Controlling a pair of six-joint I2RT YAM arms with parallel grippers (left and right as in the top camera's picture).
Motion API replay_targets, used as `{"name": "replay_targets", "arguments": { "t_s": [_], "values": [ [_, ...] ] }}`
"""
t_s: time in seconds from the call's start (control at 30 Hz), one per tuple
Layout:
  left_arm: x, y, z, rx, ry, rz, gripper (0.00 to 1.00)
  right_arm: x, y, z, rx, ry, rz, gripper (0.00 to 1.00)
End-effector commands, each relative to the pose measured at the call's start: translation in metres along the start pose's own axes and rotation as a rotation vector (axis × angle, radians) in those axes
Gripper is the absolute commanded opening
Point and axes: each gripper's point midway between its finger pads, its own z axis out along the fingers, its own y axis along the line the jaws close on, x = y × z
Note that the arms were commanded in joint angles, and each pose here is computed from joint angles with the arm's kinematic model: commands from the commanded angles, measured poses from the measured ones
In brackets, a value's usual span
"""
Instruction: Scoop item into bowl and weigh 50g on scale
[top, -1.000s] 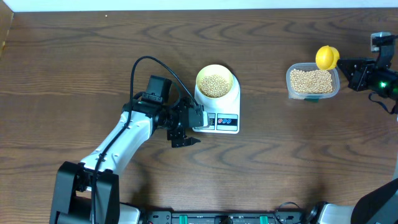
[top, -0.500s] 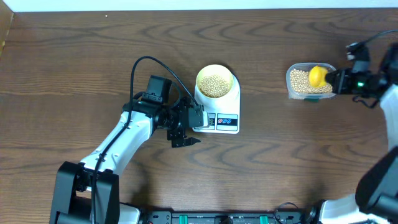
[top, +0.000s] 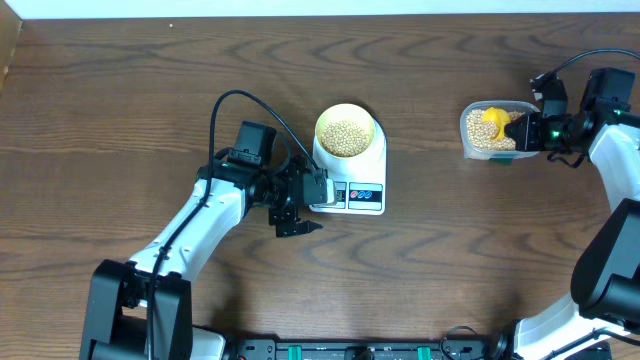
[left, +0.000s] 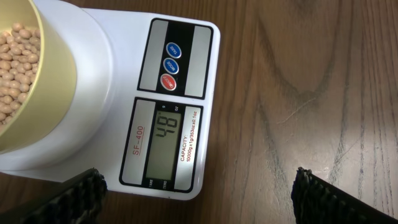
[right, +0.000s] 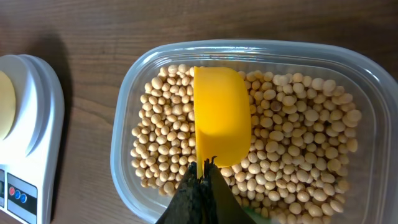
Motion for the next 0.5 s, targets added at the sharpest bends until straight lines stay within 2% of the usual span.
{"name": "replay_targets", "arguments": {
  "t_s": [0.0,0.17,0.27,0.47],
  "values": [
    [0.001,-0.005,0.003,0.017,-0.007,-0.019,0.98,-0.011,-0.003,-0.011,0.041,-0.027,-0.034,0.01],
    [0.001,-0.005,0.003,0.017,-0.007,-0.019,0.98,-0.035,0.002,-0.060,0.097,-0.147,-0.068,0.01],
    [0.001,-0.005,0.003,0.017,-0.007,-0.019,0.98,-0.042,0.004,-0.083,0.113,-0.200,-0.020,0.01],
    [0.001,-0.005,0.003,0.017,-0.007,-0.019,0.98,-0.033,0.002,-0.100,0.097,-0.202,0.098,0.01]
  ]
}}
